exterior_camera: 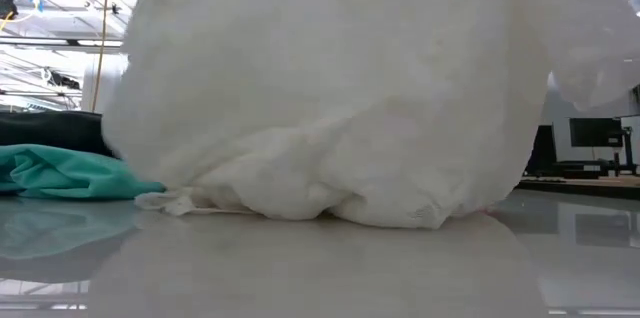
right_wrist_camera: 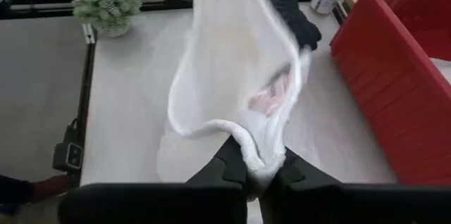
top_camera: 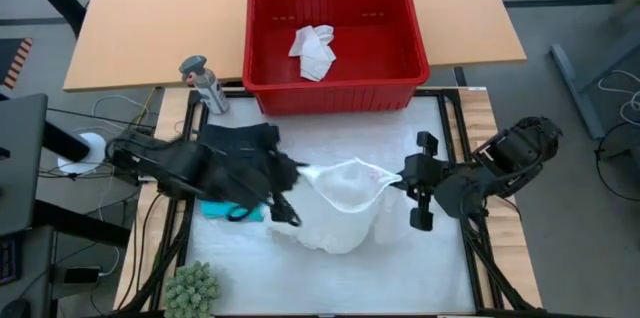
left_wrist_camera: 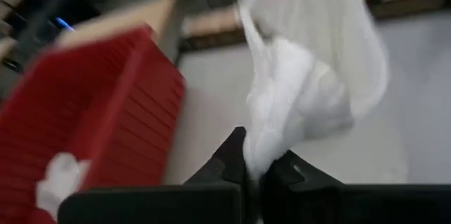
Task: Fold laundry
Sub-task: Fold the white dress
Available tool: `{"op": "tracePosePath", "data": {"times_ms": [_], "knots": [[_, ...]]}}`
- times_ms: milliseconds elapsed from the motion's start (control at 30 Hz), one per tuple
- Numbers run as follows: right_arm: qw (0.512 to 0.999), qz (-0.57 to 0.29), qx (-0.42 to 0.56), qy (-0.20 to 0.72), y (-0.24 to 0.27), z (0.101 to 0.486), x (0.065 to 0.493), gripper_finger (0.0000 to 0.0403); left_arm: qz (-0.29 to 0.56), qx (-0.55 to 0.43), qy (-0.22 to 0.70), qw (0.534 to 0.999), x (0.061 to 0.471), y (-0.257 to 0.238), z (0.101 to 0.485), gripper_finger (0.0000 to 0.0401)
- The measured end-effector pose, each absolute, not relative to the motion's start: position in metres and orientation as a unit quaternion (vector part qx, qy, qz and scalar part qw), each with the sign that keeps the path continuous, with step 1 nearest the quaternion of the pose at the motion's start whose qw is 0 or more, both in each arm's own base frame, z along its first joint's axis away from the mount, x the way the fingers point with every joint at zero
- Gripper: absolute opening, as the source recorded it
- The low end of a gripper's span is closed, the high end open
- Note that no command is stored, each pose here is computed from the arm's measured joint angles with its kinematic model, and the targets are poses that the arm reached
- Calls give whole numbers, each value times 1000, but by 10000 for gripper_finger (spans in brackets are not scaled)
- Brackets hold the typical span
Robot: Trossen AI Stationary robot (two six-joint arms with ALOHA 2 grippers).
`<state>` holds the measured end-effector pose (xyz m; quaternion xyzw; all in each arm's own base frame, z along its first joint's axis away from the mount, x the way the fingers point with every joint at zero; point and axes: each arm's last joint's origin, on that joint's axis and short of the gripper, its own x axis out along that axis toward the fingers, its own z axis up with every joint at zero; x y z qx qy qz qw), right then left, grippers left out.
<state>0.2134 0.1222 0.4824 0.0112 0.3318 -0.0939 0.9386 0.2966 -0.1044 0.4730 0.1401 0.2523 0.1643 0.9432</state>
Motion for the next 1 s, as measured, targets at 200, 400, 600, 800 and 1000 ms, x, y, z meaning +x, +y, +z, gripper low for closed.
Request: {"op": "tracePosePath", "data": {"times_ms": [200,400,600,800,1000], "knots": [[927,-109,2,358,115,474,229,78,162,112,187,963,259,-103,525,0],[908,-107,-40,404,112,455,258,113,143,115,194,964,240,-106,529,0],[885,-103,-80,448,109,433,288,173,149,112,235,954,231,-108,520,0],[861,-64,-69,500,99,416,310,239,119,72,294,946,220,-113,508,0],[851,-21,-86,517,78,407,328,250,9,-15,375,927,208,-134,497,0]]}}
